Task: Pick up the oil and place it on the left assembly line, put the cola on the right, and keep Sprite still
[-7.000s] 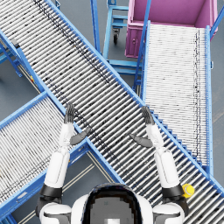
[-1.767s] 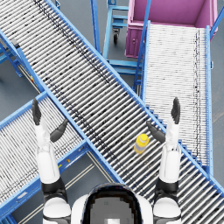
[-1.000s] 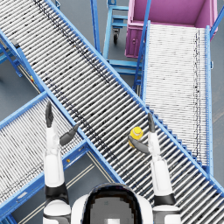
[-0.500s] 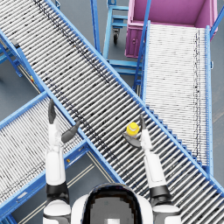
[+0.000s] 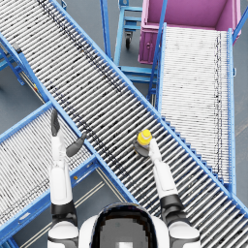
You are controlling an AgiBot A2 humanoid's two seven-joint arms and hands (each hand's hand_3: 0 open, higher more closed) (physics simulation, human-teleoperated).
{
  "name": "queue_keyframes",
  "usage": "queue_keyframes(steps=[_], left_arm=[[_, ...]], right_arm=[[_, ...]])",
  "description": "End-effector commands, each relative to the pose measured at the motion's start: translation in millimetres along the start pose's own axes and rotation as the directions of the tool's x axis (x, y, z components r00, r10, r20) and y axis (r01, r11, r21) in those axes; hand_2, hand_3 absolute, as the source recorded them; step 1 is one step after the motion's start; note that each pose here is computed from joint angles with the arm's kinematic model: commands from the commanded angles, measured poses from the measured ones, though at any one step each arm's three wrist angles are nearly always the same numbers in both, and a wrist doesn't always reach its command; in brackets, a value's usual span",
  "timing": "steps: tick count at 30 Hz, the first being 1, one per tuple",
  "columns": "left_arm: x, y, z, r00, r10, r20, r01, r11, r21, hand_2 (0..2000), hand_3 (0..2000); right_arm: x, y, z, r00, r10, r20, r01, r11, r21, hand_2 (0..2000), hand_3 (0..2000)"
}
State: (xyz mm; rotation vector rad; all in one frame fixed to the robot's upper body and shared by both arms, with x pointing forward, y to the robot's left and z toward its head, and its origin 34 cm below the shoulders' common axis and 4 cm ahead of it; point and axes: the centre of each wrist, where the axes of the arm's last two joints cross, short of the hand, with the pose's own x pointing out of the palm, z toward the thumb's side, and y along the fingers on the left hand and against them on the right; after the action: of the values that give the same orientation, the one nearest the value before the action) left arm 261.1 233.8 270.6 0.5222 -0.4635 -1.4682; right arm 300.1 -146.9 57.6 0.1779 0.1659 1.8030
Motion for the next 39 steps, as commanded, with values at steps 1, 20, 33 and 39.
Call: queue_keyframes(steps=[1,20,33,39], left_arm=[[3.5,-2.6,2.2,1.000,-0.012,0.004,0.012,1.000,0.006,0,0],[97.3,-50.3,-6.6,0.921,-0.357,0.154,0.370,0.927,-0.065,0,0],[123.2,-47.2,-15.4,0.886,-0.409,0.220,0.434,0.897,-0.079,0,0],[121.1,-48.4,-10.7,0.845,-0.484,0.228,0.506,0.861,-0.047,2000,980]], right_arm=[[1.3,-0.6,17.9,1.000,-0.014,0.008,0.014,0.998,-0.064,2000,2000],[62.9,62.3,221.9,0.917,0.244,-0.316,-0.398,0.600,-0.693,2000,2000],[96.3,81.2,177.9,0.850,0.371,-0.374,-0.527,0.616,-0.586,2000,2000],[95.4,77.2,172.6,0.889,0.324,-0.324,-0.458,0.654,-0.602,2000,2000]])
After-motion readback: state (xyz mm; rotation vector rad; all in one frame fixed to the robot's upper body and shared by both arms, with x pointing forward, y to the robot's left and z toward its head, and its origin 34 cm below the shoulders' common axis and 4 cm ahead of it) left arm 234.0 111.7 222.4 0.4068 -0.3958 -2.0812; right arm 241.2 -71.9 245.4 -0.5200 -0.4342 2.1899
